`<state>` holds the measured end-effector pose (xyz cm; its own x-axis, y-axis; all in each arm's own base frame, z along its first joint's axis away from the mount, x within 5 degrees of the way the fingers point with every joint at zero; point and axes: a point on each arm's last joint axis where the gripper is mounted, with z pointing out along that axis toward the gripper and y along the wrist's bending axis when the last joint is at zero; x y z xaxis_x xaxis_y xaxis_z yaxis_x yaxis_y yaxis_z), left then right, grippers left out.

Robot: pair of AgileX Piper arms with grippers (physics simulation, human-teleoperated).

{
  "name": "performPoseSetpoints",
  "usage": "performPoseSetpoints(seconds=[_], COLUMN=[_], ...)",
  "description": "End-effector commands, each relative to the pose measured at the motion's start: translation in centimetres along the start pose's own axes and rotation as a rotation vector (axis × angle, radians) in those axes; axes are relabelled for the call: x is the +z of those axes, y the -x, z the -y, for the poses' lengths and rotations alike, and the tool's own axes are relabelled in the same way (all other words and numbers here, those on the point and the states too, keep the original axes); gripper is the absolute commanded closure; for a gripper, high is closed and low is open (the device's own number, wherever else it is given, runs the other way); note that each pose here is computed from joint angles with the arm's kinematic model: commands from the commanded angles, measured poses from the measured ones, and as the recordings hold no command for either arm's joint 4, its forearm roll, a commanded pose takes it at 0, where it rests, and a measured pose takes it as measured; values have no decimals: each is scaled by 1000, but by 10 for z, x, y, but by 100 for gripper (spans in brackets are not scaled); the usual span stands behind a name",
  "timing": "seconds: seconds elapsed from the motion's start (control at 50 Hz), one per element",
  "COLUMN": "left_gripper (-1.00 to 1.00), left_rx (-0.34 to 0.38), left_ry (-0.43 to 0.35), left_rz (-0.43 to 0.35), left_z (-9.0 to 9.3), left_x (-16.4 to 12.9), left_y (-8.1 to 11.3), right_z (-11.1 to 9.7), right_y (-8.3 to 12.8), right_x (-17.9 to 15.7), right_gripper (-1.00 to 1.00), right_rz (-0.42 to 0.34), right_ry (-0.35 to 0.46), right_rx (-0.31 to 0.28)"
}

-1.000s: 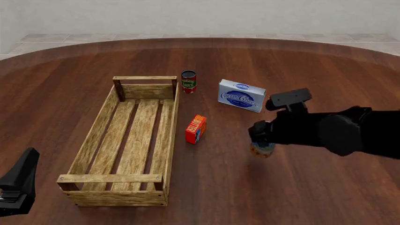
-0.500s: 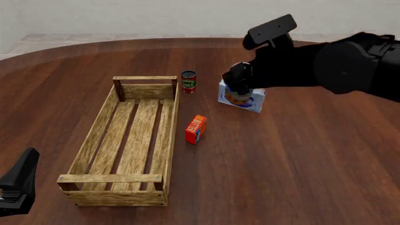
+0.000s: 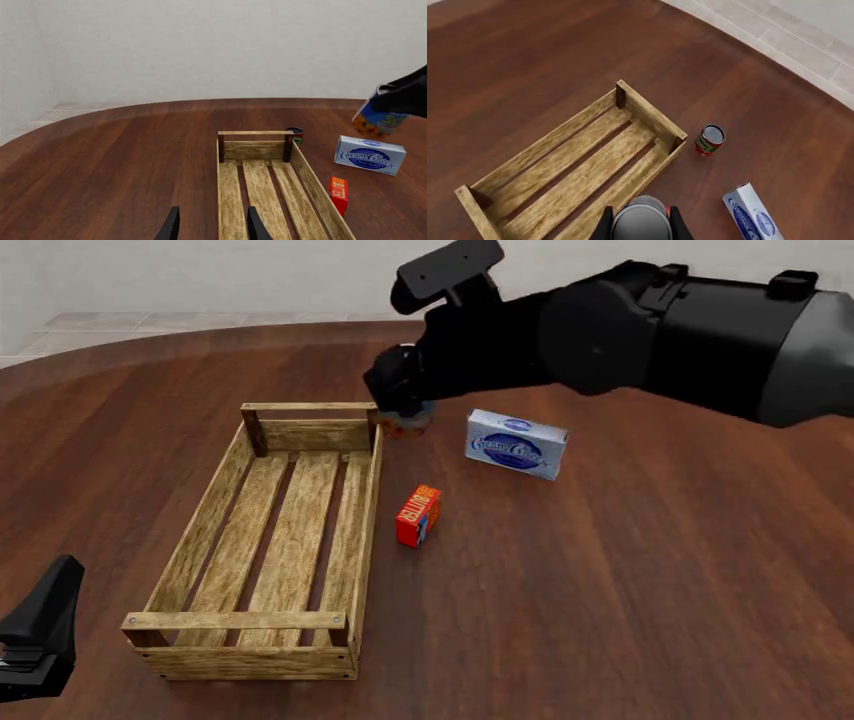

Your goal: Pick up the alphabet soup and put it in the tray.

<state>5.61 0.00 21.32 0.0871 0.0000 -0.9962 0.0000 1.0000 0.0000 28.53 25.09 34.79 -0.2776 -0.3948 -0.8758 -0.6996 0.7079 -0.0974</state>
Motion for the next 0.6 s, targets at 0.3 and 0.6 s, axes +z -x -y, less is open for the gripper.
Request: performPoseSetpoints(seconds=[0.3,0.6], left_gripper=[-100,-100], left_rx=[0,0], left_ry=[0,0], left_rz=[0,0], left_z=[0,0], left_x=[0,0], left_y=[0,0], right_z=[-51,-76], right_y=[6,1], right_x=[55,82], right_gripper=[100,100], right_rz=[-25,-54], right_ry=[102,146], right_rx=[-48,-63])
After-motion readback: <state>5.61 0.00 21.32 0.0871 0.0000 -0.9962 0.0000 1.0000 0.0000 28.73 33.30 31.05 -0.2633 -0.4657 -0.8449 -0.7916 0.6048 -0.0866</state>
